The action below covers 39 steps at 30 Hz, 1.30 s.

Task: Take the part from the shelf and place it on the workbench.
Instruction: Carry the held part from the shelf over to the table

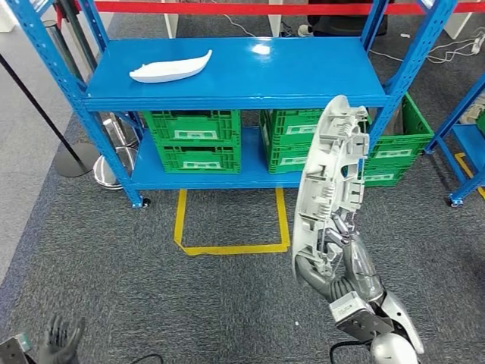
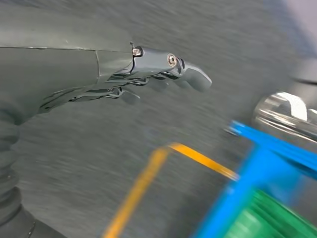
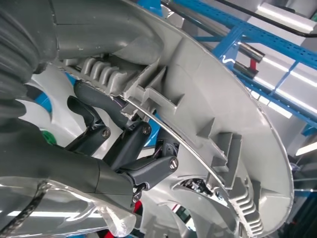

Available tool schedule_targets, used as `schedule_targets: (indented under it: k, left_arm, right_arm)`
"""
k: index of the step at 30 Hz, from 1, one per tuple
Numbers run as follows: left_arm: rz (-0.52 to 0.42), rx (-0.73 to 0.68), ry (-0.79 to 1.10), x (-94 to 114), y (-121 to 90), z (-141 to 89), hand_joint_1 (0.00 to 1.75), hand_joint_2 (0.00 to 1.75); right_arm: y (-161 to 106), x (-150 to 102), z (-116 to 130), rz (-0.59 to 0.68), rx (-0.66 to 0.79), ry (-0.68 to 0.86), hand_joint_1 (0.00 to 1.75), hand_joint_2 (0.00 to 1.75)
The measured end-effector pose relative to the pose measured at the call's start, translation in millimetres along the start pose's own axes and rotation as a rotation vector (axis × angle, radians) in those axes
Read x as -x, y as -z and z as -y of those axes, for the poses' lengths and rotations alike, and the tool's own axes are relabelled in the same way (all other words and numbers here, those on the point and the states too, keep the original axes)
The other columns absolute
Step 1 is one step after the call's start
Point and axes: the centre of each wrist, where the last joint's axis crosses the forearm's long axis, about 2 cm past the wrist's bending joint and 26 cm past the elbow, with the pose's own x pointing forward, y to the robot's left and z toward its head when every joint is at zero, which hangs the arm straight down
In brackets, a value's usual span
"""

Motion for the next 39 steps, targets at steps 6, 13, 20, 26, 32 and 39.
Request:
schedule_targets:
  k: [6,13,20,26,32,39]
  left_arm:
    - [-0.253,-0.1,0.068,29,-40,-11,0.0,1.75]
    - [-0.365,-0.109,0.092,39,-57,-14,0.0,1.75]
    - [-0.399,-0.119,0.094,41,-62,-16,0.0,1.75]
    - [-0.423,-0.126,0.116,41,-62,-17,0.0,1.75]
    - [-0.465,-0.127,0.141,44,-67,-15,0.0,1.75]
    - [-0.507,-0.136,0.158,49,-73,-11,0.0,1.75]
  right_arm:
    - [-15,-1,-5,-0.025,0.008,0.004,1.75,1.75]
    - [-10,0,-3,-0.014,0.013,-0.013,1.75,1.75]
    - [-9,2,-3,-0.017,0.014,-0.018,1.75,1.75]
    - [-8,2,-3,-0.013,0.016,-0.028,1.75,1.75]
    - [-8,1,-4,-0.012,0.019,-0.049,1.75,1.75]
    - [-7,2,-4,-0.022,0.018,-0.055,1.75,1.75]
